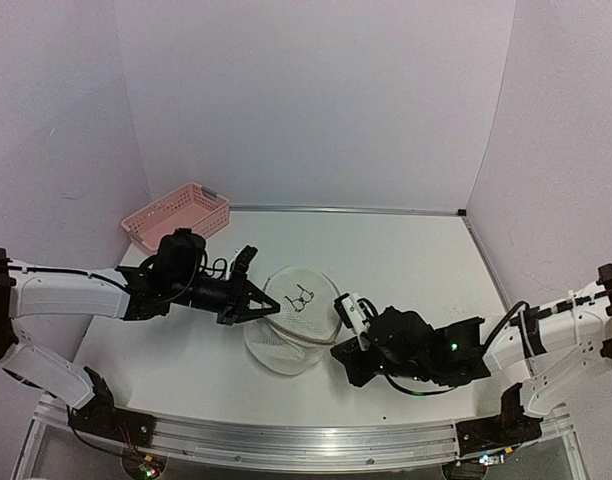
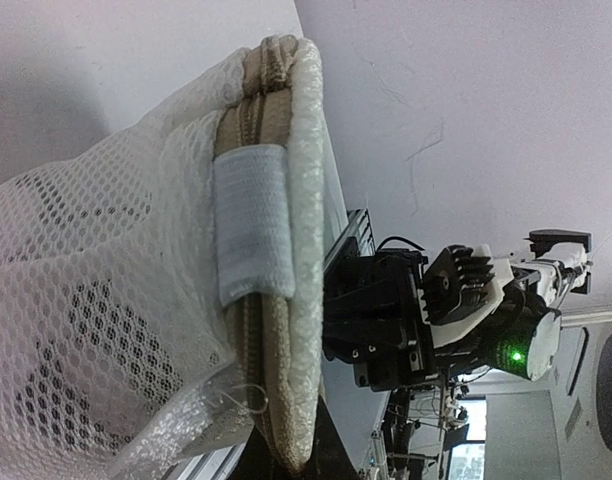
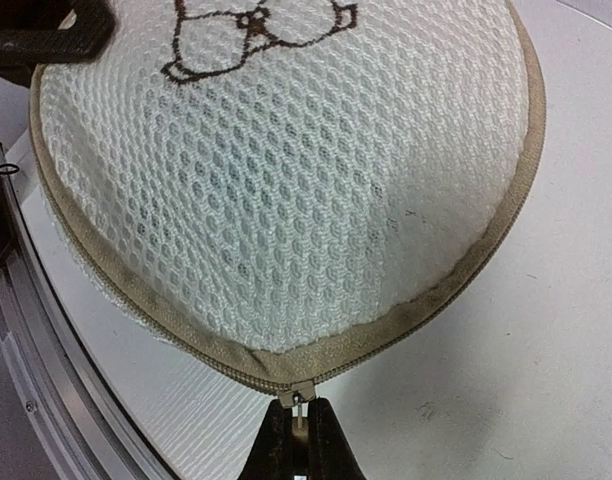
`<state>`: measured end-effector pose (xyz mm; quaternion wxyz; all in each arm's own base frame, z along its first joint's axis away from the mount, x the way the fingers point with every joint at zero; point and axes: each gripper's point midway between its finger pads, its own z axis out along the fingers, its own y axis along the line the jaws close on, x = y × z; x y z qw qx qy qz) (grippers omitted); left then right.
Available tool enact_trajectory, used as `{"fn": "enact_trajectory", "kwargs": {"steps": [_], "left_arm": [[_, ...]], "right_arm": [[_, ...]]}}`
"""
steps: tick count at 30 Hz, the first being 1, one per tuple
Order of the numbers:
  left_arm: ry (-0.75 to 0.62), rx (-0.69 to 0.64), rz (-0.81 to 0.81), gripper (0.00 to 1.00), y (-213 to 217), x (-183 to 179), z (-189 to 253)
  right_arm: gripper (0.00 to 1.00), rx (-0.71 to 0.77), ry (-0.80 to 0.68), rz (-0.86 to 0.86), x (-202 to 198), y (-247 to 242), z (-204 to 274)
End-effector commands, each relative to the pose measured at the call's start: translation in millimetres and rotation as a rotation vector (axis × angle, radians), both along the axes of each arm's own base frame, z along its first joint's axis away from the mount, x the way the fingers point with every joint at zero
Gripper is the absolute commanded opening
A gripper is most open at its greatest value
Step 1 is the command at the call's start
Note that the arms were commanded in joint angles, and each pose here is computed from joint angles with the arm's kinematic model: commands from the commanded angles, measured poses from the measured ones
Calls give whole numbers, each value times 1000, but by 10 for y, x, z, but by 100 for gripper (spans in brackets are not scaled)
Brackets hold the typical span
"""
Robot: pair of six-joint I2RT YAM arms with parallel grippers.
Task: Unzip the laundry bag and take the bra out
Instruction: Adjust the laundry bag at the center of the board, then hold the laundry bag at the center of the board.
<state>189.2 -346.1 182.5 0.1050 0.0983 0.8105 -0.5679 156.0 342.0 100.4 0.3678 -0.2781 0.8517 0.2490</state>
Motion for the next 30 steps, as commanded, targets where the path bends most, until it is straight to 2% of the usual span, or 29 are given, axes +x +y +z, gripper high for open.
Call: {"fn": "enact_trajectory", "kwargs": {"steps": [1,4,8,16,20,25,30], "left_arm": [[-150,-84,-54,0,-186,146,442],[-168,-56,-58,0,-267,275,429],[-202,49,-68,0,-382,471,326],[-254,184,-49,12,-459,750,261],[-287,334,64,31,-263,946,184],[-360,423,232,60,86,1065,426],[-414,423,356,73,444,982,754]], "right_arm": [[0,-33,-59,44,-130,-21,21],[0,1,-63,81,-267,147,56],[0,92,-26,79,-324,369,107],[0,137,-62,-21,-112,682,256],[0,172,-52,2,-97,916,385],[0,186,-36,6,-20,1098,414],[0,195,-14,19,18,1213,405]]}}
